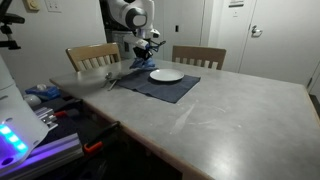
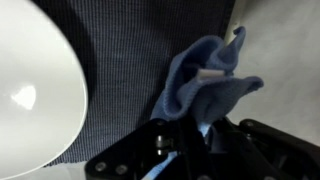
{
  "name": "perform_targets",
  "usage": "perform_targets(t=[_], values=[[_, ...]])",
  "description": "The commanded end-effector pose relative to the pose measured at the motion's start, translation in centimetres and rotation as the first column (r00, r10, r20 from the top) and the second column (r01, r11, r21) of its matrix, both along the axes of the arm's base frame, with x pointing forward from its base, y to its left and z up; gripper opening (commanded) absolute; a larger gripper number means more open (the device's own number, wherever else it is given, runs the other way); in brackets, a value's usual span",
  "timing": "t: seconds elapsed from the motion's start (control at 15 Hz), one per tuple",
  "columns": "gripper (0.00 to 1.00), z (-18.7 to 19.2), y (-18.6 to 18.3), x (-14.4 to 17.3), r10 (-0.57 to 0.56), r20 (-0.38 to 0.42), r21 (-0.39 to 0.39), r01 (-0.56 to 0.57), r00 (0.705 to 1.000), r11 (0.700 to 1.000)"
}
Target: Use the blue cloth to wipe the plate
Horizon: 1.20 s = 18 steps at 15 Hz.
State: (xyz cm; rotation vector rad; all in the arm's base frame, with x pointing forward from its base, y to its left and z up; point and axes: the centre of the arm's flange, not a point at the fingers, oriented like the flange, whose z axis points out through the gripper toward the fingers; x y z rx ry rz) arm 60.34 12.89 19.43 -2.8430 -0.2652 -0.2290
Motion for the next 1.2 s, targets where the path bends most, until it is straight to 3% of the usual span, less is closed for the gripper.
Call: perform_targets(t=[0.0, 0.4, 0.67, 0.73, 0.8, 1.13], values=[[0.03, -1.7, 1.0, -1.2, -0.053, 0.029, -0.012, 0.054, 0.998, 0.998], [0.03, -4.4, 2.3, -0.9, -0.172, 0.088, -0.039, 0.176, 0.981, 0.984], [0.03, -5.3, 2.7, -1.4, -0.145, 0.103, -0.091, 0.154, 0.984, 0.984], [0.35, -5.1, 2.8, -1.5, -0.127, 0.110, -0.104, 0.138, 0.986, 0.985], [0.37, -4.8, 2.8, -1.6, -0.113, 0.117, -0.112, 0.126, 0.987, 0.986], [0.71, -2.7, 2.4, -1.7, -0.071, 0.149, -0.120, 0.090, 0.986, 0.989]])
